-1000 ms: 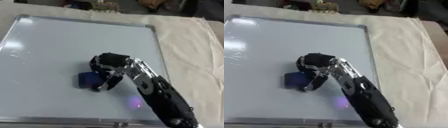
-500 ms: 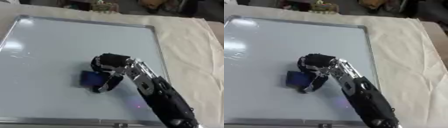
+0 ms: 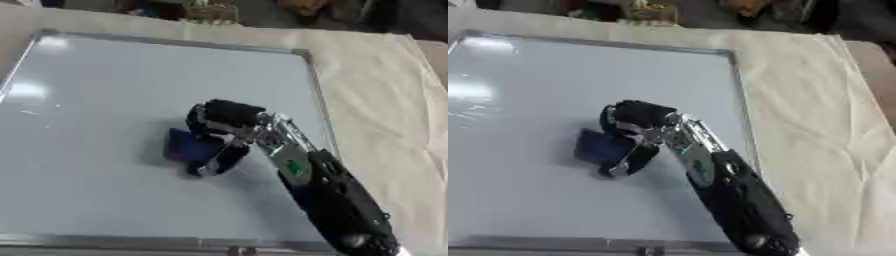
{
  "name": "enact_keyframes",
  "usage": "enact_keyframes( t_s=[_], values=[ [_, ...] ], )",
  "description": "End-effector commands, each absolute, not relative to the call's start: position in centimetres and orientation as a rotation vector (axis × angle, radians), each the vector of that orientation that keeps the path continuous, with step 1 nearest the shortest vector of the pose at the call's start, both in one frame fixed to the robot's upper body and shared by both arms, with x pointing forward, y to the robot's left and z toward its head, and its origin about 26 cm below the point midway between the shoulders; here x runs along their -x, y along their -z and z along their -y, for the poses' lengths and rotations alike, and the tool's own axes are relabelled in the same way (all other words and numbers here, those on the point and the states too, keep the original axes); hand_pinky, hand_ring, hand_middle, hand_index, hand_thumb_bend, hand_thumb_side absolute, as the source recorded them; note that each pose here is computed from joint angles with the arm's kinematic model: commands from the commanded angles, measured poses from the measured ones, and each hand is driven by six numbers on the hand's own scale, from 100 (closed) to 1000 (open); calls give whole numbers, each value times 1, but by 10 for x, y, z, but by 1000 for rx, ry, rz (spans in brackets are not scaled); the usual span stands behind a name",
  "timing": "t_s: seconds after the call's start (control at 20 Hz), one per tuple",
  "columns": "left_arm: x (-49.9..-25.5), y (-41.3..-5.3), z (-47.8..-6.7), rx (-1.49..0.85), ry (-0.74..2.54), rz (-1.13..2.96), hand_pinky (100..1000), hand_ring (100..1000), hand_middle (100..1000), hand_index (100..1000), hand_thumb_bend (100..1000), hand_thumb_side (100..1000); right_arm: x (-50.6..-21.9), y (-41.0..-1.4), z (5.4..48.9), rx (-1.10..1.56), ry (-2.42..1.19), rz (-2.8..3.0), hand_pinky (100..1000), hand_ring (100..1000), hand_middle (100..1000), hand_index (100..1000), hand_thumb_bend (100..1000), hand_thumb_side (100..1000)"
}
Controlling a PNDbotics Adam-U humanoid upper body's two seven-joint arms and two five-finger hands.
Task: Wipe the whiteboard clean with a brush.
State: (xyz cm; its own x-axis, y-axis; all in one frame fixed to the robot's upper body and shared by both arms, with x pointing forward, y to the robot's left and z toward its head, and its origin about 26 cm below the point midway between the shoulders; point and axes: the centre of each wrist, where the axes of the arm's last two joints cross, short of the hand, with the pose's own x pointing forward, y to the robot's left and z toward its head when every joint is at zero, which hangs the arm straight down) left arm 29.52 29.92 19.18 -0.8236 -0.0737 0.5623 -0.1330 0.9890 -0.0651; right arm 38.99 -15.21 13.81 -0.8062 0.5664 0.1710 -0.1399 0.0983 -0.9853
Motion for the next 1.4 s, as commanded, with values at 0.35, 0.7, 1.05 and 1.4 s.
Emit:
enact_keyframes(
  t_s=[0.35, 0.7, 1.05, 1.4],
  values=[
    [-292, -199, -299, -147, -115, 2575, 330, 405, 451, 494, 100, 867, -399, -170, 170, 496, -1682, 1903, 473, 414, 267, 100, 385, 299],
    [-292, -199, -299, -146, -113, 2573, 330, 405, 451, 494, 100, 866, -414, -189, 185, 581, -1709, 1891, 467, 424, 258, 100, 335, 310],
    [-293, -199, -298, -141, -112, 2578, 330, 404, 451, 493, 100, 864, -429, -205, 203, 671, -1726, 1882, 465, 431, 257, 100, 306, 322],
    [-293, -200, -298, -140, -107, 2583, 327, 402, 451, 491, 100, 864, -438, -216, 218, 768, -1742, 1844, 463, 454, 257, 100, 248, 336]
  ],
)
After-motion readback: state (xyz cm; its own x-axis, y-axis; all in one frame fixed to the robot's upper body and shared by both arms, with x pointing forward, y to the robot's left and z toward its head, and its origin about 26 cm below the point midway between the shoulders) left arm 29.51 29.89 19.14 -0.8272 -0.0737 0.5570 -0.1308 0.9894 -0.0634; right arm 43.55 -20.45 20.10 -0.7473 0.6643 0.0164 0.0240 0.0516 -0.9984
